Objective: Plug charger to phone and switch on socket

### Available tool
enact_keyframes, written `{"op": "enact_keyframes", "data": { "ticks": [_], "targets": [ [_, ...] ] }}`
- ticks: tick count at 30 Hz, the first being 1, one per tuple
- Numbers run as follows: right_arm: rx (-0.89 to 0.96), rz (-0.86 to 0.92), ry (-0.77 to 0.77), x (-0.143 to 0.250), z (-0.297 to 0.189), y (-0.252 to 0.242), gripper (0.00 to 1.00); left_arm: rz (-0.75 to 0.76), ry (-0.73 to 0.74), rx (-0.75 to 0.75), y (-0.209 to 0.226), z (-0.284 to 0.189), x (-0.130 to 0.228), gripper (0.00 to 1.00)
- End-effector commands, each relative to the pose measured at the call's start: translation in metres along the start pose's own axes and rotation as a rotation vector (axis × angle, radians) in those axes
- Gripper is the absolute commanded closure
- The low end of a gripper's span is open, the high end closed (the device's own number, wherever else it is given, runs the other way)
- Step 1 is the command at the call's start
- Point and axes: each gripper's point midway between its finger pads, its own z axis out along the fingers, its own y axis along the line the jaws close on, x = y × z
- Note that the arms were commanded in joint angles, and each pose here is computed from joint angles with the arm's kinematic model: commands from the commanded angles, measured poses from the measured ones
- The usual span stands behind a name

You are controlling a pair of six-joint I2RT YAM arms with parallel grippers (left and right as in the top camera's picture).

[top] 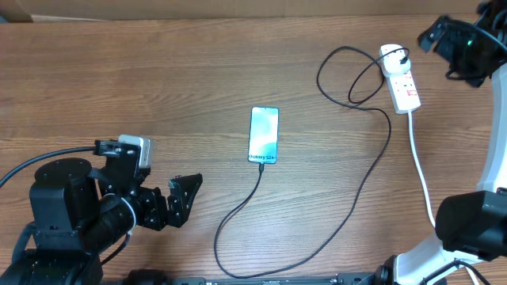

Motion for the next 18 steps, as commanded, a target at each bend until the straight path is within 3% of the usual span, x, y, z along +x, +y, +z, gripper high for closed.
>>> {"op": "enact_keyframes", "data": {
  "ticks": [1, 7, 18],
  "targets": [
    [0.093, -0.030, -0.151, -0.032, -0.009, -0.014, 0.00, 0.022, -0.009, 0.013, -0.003, -0.002, -0.002, 0.00],
    [0.203, -0.024, -0.259, -0.062, 0.011, -0.033, 0.00, 0.021, -0.009, 0.013, -0.003, -0.002, -0.002, 0.00],
    [0.234, -0.153, -0.223, -0.068, 0.067, -0.041, 0.00, 0.022, -0.009, 0.013, -0.003, -0.002, -0.002, 0.00]
  ]
}}
